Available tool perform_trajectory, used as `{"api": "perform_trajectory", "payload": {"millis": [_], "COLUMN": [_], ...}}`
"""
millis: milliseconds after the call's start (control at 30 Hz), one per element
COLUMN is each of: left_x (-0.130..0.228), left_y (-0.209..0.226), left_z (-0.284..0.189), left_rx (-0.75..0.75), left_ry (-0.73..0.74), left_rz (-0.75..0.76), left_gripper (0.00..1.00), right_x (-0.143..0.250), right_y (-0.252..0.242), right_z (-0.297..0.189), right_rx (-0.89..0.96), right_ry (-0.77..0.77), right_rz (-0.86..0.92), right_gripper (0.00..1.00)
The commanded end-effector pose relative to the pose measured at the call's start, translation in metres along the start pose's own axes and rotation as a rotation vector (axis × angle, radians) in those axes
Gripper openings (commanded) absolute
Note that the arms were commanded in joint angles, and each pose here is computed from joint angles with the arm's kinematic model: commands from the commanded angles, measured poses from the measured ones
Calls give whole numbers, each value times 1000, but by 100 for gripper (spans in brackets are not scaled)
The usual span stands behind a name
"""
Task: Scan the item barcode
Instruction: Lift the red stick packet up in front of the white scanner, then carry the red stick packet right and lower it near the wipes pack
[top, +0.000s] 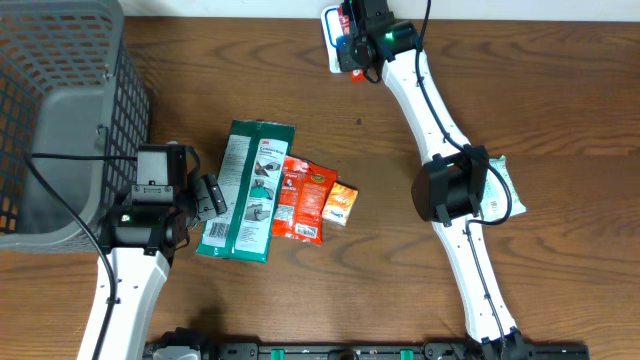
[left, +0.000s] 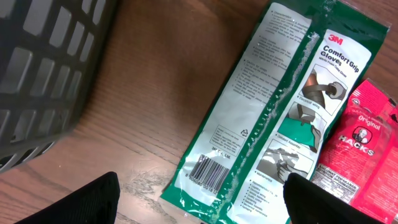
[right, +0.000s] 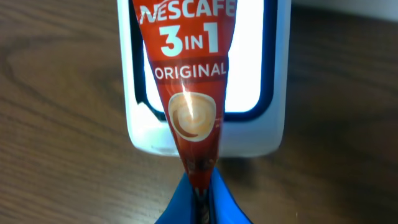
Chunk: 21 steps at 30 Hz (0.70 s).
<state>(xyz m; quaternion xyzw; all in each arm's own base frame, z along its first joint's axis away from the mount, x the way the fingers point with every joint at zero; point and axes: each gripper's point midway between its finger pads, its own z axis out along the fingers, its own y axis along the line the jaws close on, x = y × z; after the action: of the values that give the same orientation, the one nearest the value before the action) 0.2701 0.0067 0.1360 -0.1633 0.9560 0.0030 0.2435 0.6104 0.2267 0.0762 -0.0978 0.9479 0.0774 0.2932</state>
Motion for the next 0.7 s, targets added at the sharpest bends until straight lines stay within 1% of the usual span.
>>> {"api": "perform_trajectory", "payload": {"millis": [0,200,300,400,533,667], "left_x": [-5,-5,-5,-5,-5,-5], "left_y": [-2,-2,-2,-2,-2,-2], "left_z": [-3,-3,-3,-3,-3,-3], "left_rx": [9,9,9,9,9,9], "left_ry": [-11,-11,-11,-11,-11,-11], "left_rz": [-6,-6,-6,-6,-6,-6], "left_gripper": [85,85,85,85,85,85], "right_x": [-18,-16,-6,8,28,37], "right_y": [2,-7,-17,-27,-39,-46], "right_z": [-40,-143,-195,-231,-254,-255], "right_rx": [-9,11,29,42,63,53], "right_ry": [-31,30,64,105,177,216], "right_rz": [15,25,34,35,57,80], "right_gripper": [1,1,1,1,1,1]}}
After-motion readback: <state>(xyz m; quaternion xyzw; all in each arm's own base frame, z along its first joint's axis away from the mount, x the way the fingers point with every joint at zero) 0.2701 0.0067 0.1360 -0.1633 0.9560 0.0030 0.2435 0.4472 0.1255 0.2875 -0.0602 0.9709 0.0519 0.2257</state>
